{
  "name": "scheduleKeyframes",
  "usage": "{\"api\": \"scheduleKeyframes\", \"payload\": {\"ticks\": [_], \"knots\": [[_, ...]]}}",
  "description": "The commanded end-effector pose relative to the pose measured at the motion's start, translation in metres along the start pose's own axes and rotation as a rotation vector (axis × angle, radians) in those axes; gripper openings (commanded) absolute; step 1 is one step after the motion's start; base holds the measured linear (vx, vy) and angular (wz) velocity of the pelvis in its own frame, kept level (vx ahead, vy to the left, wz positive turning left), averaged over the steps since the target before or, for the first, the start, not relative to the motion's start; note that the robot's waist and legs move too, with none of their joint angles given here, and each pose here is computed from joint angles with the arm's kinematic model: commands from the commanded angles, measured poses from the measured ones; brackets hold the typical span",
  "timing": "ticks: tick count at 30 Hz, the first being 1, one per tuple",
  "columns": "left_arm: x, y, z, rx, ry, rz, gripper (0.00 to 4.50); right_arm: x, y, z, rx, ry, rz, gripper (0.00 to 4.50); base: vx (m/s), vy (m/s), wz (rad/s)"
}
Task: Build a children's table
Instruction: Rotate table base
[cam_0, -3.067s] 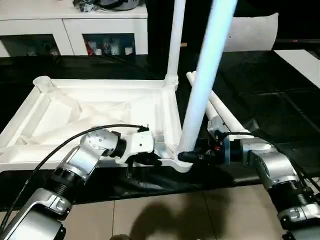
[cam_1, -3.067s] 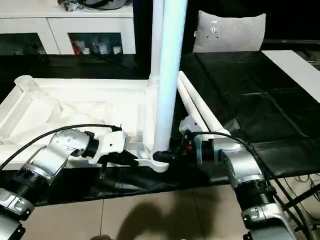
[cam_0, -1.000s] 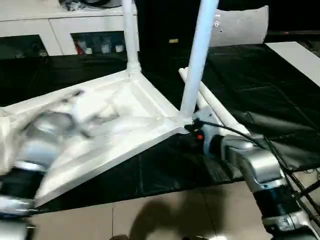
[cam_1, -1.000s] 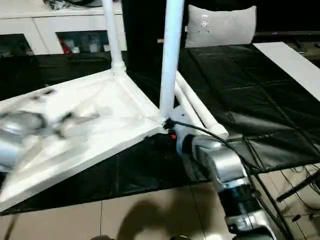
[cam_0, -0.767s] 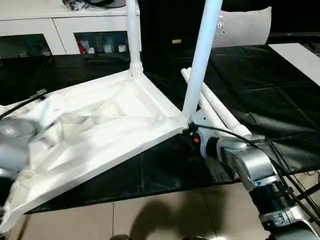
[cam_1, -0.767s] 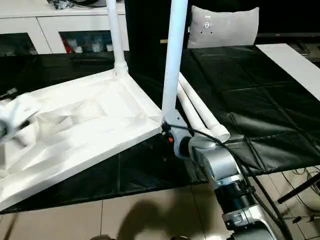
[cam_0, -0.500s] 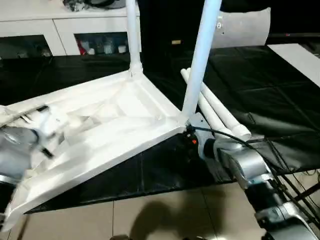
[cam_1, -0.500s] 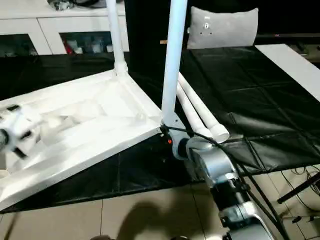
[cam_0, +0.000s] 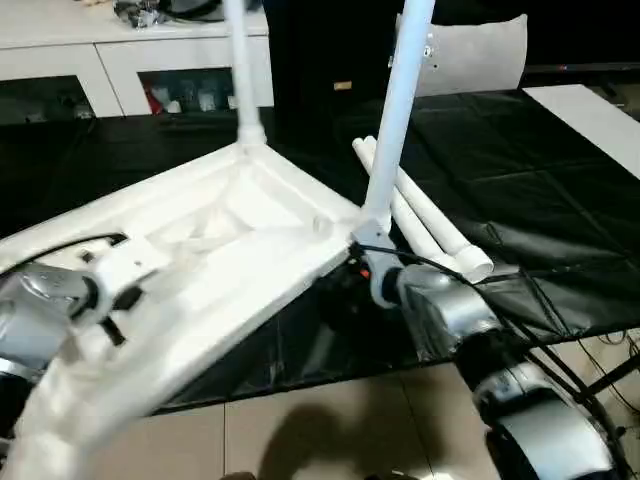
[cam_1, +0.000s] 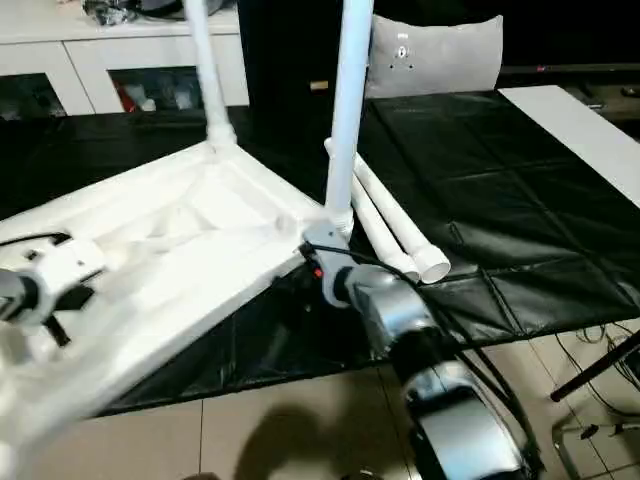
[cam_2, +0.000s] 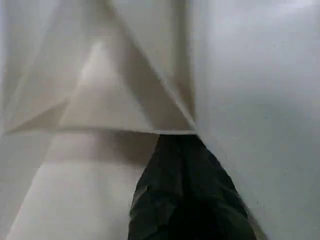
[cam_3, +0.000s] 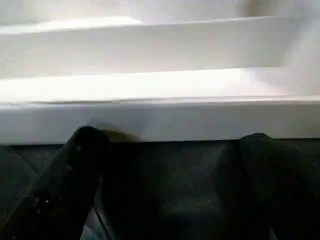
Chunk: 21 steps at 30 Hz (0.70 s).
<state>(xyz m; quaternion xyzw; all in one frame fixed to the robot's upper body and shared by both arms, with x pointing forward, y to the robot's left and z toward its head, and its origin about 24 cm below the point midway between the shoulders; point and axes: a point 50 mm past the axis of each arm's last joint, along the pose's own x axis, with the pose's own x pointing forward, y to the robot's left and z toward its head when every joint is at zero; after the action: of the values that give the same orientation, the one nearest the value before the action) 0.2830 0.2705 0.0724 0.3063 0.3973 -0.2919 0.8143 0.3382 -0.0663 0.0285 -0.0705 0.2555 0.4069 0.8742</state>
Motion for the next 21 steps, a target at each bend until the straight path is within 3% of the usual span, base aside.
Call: {"api": "scheduleKeyframes", "payload": {"ticks": [1,10,18,21], "knots": [[0.013,-0.030,0.019,0.036,-0.097,-0.196,0.07,0.009,0.014,0.025,-0.052,-0.088,0.059,4.50,0.000,0.000,0.00],[0.030,-0.046,0.059,0.049,-0.290,-0.273,0.07,0.014,0.016,0.033,-0.105,-0.121,0.062,4.50,0.000,0.000,0.00],[0.058,-0.038,0.092,-0.039,-0.420,-0.087,0.07,0.003,-0.007,0.043,-0.135,-0.175,-0.073,4.50,0.000,0.000,0.00],[0.071,-0.029,0.105,-0.091,-0.445,0.098,0.07,-0.009,-0.025,0.052,-0.110,-0.226,-0.175,4.50,0.000,0.000,0.00]]}}
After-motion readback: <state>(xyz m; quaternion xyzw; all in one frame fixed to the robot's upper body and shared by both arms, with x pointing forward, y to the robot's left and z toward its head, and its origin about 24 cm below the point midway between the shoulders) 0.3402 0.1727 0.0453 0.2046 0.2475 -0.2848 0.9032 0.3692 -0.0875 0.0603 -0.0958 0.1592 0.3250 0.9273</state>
